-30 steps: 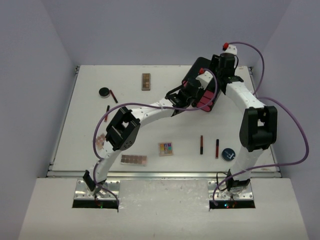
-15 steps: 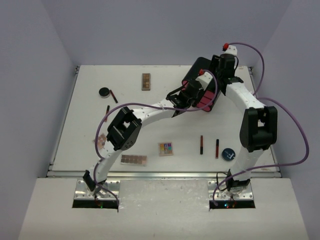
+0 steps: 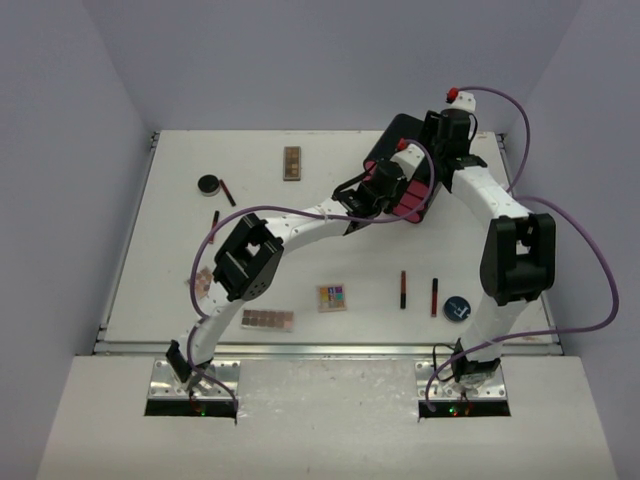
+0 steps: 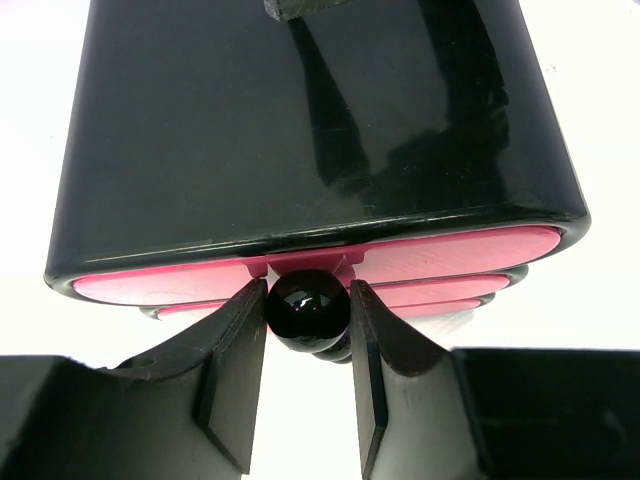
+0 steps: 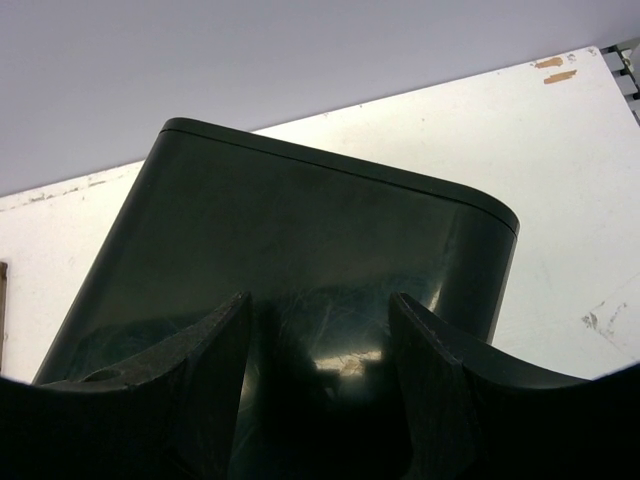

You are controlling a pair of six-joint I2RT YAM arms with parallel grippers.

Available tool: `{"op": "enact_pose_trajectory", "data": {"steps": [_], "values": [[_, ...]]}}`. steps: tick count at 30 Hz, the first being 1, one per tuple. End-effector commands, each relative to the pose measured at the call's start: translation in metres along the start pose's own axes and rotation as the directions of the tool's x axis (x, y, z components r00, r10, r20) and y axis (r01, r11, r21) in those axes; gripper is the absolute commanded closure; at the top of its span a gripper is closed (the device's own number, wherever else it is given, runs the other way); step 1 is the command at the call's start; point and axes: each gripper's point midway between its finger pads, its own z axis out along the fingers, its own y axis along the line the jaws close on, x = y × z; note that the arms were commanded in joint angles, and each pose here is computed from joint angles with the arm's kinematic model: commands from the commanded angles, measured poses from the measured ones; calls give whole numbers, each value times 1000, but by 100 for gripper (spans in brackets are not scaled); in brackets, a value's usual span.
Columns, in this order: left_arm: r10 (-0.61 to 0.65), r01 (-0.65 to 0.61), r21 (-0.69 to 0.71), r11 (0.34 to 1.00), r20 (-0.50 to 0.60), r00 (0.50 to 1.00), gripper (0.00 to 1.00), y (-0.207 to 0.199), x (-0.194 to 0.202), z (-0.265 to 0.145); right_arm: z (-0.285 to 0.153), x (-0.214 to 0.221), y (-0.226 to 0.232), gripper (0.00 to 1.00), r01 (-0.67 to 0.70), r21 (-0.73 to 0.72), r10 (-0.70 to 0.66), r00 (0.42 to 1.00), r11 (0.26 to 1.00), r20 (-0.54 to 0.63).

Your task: Organize the makeup

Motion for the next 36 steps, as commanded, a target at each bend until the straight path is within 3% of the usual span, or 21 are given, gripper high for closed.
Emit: {"op": "enact_pose_trajectory", "data": {"steps": [1,22,25,29,30,33,36], "values": [[13,-16,-51,999,-48,999,100,18,17,-7,-6,35,-13,41,38,36,-33,992,999,-119],[64,-64,7,998,-156,986,100,39,46,-101,-13,44,-7,39,15,-8,-16,989,1000,-145],[53,-49,22,999,-177,983,90,38,50,-107,-13,45,-6,37,18,-12,-20,988,1000,-151],[34,-25,53,998,-174,984,49,33,46,-116,-16,42,-4,34,29,-27,-33,988,999,-151],[29,-20,55,998,-172,985,43,33,42,-118,-17,42,-2,33,30,-36,-35,988,999,-153],[15,-7,54,999,-161,987,32,36,29,-126,-23,35,2,31,31,-62,-40,988,998,-149],[17,-6,64,998,-166,986,28,37,24,-135,-29,28,4,30,34,-80,-45,990,996,-136]]}}
